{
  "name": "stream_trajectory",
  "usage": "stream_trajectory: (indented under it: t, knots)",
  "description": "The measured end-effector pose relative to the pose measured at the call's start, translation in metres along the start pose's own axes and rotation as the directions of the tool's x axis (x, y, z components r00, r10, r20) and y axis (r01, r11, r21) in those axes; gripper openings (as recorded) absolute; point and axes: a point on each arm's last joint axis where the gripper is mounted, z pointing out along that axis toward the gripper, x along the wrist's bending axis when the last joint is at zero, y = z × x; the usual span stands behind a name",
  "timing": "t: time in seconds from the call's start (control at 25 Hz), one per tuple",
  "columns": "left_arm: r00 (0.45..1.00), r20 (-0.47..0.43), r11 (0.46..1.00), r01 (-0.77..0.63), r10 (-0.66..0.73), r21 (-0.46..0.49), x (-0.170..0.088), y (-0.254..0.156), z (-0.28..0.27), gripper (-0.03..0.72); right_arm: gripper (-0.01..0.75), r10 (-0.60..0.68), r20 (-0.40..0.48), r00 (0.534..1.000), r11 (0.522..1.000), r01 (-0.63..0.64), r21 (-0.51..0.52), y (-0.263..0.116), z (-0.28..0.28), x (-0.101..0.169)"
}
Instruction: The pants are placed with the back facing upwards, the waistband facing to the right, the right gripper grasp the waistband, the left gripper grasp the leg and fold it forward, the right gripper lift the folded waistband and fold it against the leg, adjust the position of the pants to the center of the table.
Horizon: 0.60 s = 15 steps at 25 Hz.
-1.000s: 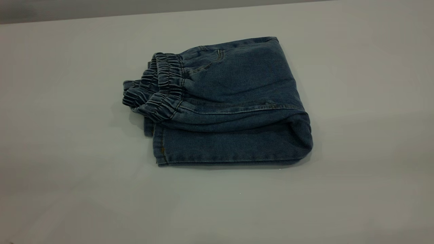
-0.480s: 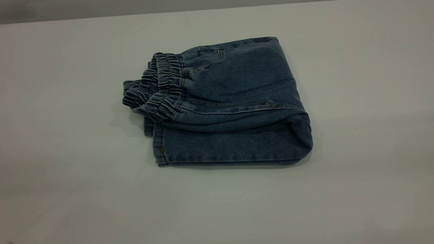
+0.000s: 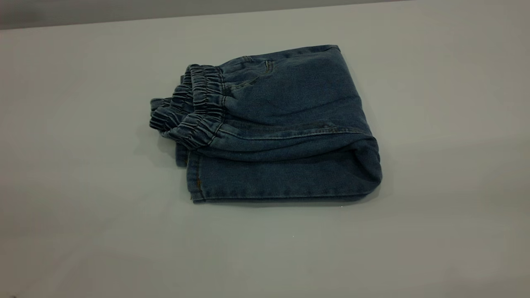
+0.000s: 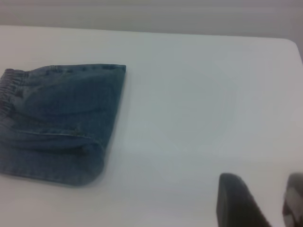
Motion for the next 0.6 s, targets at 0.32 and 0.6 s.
stream_trajectory:
  t: [0.32,0.6]
  knots:
    - [0.990,-0.120,0.994,0.069,-0.079,-0.086,-0.001,-0.007,-0.011,0.240,0.195,-0.001,-0.002,1.000,1.000,0.001,0.000,0.000,0.000,0.000]
    - [0.989,-0.125,0.989,0.057,-0.075,-0.139,-0.003,-0.012,-0.017,0.240,0.199,-0.009,-0.028,1.000,1.000,0.009,0.001,0.000,0.000,0.000]
